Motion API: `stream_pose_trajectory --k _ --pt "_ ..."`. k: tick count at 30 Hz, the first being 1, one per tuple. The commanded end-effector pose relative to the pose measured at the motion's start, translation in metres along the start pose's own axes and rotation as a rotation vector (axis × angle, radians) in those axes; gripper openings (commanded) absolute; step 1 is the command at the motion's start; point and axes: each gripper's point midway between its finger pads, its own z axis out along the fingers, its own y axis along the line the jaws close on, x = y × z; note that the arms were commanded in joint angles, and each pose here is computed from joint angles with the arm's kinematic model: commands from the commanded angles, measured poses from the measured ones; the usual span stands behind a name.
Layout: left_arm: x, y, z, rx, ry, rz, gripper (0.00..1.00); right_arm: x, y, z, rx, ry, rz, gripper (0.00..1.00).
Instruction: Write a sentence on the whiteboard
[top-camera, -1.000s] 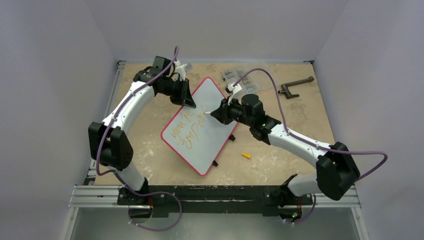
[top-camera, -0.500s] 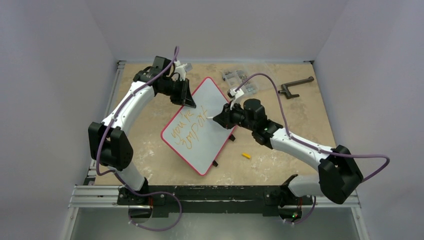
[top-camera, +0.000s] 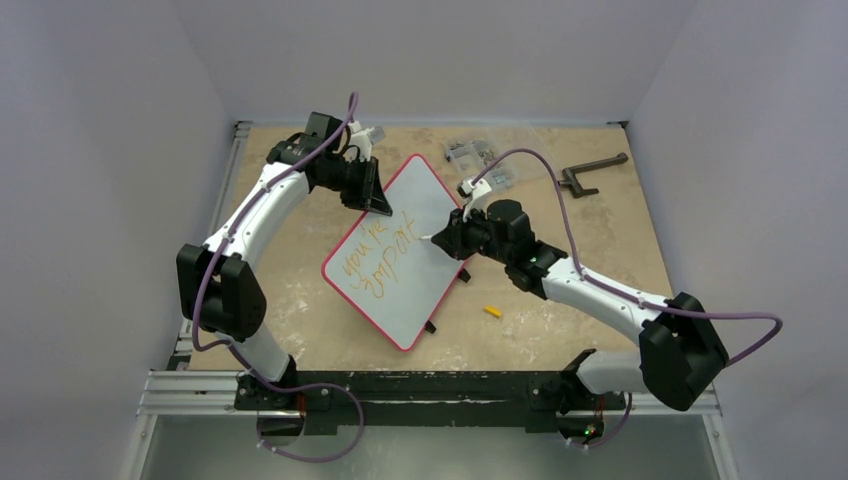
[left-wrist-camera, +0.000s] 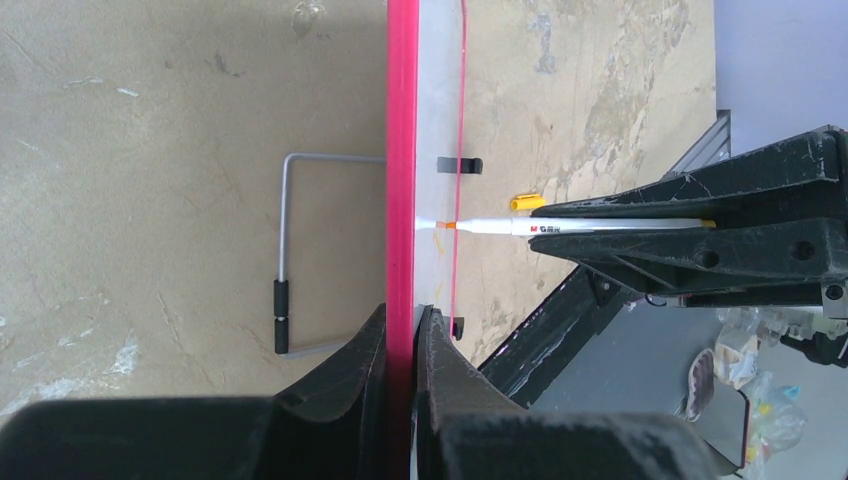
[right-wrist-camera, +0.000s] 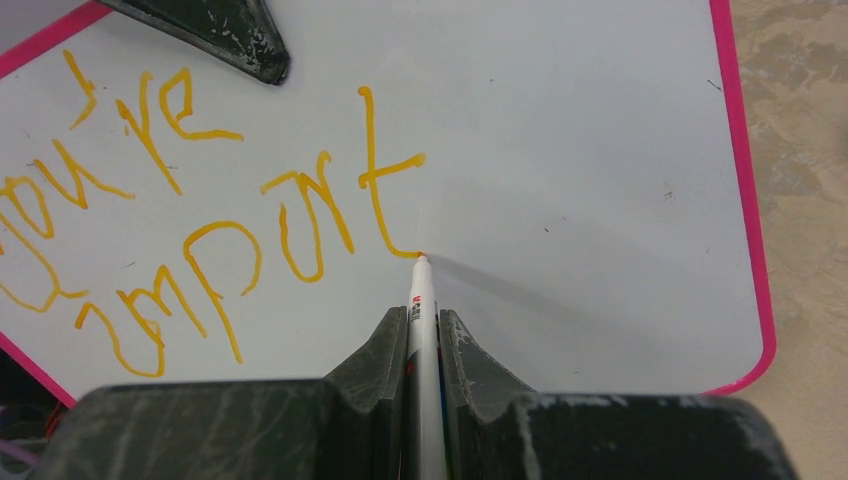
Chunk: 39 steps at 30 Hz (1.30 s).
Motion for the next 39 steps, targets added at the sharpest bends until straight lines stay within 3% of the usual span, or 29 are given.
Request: stream_pose_trajectory --k 1,10,21,29,39 --pt "-0.008 0.014 -0.014 -0.115 -0.061 0.077 0.0 -0.01 -0.011 0.003 0.081 -0.018 0.0 0.0" --pt "-0.009 0.012 -0.016 -0.11 -0.069 0.082 0.0 -0.055 -0.005 0.003 0.098 -0.106 -0.017 0.0" --pt "-0.01 0.01 -0.02 -0.108 -0.08 0.088 0.0 -0.168 0.008 -0.068 0.177 -0.443 -0.138 0.0" --pt "-0.01 0.011 -0.02 -0.119 -0.078 0.09 0.0 -0.157 -0.007 -0.074 0.226 -0.462 -0.129 0.0" --pt "-0.009 0.011 -0.021 -0.119 -0.078 0.094 0.0 -0.127 -0.005 -0.063 0.086 -0.409 -0.088 0.0"
